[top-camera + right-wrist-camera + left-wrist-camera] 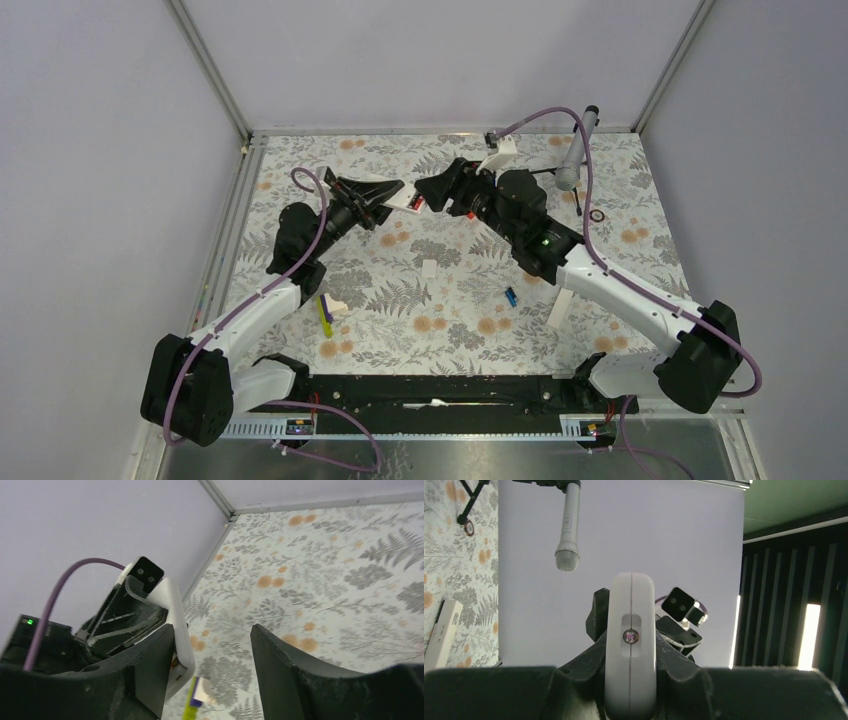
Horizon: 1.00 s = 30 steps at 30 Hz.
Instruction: Load the batteries into the remote control
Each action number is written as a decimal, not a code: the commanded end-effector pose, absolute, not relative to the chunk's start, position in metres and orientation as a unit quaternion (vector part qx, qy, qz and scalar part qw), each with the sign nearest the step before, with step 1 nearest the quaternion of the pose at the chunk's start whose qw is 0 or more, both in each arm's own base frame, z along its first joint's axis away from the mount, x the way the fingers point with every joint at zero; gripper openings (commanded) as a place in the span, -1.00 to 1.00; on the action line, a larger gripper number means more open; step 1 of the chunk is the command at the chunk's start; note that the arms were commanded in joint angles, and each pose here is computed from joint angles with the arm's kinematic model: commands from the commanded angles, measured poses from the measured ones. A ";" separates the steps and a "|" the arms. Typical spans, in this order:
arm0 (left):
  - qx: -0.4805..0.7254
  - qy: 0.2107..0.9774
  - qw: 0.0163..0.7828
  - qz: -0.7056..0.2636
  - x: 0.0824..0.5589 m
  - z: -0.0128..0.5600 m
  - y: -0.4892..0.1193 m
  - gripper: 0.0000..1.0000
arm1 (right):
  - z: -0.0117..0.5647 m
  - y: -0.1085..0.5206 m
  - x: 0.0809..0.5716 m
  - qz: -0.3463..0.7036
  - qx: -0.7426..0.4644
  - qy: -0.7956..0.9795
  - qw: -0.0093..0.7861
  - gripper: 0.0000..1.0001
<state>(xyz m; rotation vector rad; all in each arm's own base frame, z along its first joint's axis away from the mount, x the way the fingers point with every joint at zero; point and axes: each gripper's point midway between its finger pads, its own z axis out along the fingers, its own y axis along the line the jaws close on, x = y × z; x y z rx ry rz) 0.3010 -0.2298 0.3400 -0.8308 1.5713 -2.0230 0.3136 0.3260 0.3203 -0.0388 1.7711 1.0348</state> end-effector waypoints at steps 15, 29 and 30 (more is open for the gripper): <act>-0.144 0.570 0.376 -0.716 0.276 0.416 -0.211 -1.00 | 0.318 0.319 0.290 0.385 -0.114 0.801 0.444 0.81; 0.029 0.607 0.425 -0.671 0.258 0.415 -0.224 -1.00 | 0.366 0.339 0.224 0.559 -0.185 0.703 0.400 0.72; 0.035 0.605 0.426 -0.672 0.256 0.417 -0.225 -1.00 | 0.365 0.339 0.228 0.555 -0.177 0.706 0.403 0.69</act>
